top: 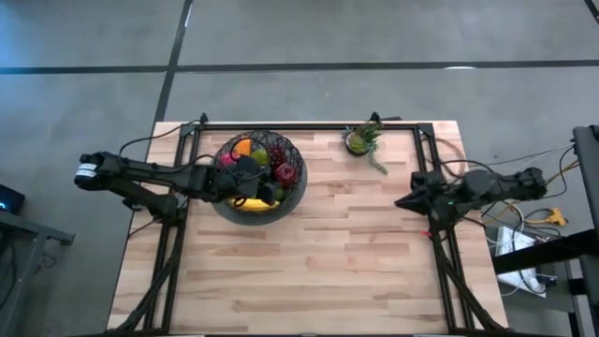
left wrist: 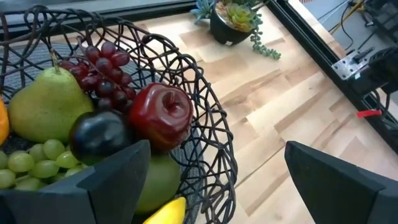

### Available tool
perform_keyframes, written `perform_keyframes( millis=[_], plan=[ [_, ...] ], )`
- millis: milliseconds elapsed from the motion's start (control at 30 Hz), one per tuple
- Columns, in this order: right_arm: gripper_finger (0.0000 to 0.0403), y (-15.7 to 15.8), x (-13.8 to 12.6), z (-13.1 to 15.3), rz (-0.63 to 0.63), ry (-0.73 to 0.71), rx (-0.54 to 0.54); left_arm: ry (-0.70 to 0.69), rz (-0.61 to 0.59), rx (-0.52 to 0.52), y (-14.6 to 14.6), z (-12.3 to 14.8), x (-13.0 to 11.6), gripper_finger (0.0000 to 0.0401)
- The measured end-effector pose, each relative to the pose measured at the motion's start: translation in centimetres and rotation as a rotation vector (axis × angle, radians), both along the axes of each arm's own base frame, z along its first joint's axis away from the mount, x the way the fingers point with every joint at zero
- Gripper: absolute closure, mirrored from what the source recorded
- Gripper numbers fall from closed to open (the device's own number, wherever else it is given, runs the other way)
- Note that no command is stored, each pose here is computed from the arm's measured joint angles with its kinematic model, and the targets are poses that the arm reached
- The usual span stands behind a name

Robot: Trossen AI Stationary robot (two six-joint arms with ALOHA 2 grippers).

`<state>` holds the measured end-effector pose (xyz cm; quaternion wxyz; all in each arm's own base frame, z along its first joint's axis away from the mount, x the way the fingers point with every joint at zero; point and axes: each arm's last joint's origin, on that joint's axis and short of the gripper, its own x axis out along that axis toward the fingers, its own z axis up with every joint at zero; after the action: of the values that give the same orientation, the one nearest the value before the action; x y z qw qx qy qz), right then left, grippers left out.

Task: Build produce basket
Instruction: Return to Home Position

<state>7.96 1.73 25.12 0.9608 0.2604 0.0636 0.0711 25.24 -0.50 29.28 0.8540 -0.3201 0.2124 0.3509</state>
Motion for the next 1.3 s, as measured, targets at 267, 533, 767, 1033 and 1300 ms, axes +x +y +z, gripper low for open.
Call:
perform_keyframes(
  millis=[267, 533, 767, 1033, 1300],
  plan=[
    [0.0394, -0.3, -0.9, -2.0, -0.012, -0.113, -0.012, -0.021, -0.009, -0.010, 0.0, 0.6, -0.3, 0.0047],
    [0.0394, 0.0, 0.5, -4.7, -0.013, -0.129, -0.035, -0.034, -0.010, -0.012, 0.0, 0.9, -0.5, 0.0047],
    [0.0394, -0.1, 1.2, -6.3, -0.049, -0.211, -0.080, -0.036, -0.009, -0.013, 0.0, 0.9, -0.5, 0.0047],
    [0.0394, -1.1, 1.7, -7.5, -0.139, -0.199, -0.110, -0.035, -0.012, -0.015, 0.0, 0.9, -0.5, 0.0047],
    [0.0394, -2.2, 1.7, -7.9, -0.204, -0.157, -0.120, -0.031, -0.014, -0.015, 0.0, 0.8, -0.6, 0.0047]
  ],
)
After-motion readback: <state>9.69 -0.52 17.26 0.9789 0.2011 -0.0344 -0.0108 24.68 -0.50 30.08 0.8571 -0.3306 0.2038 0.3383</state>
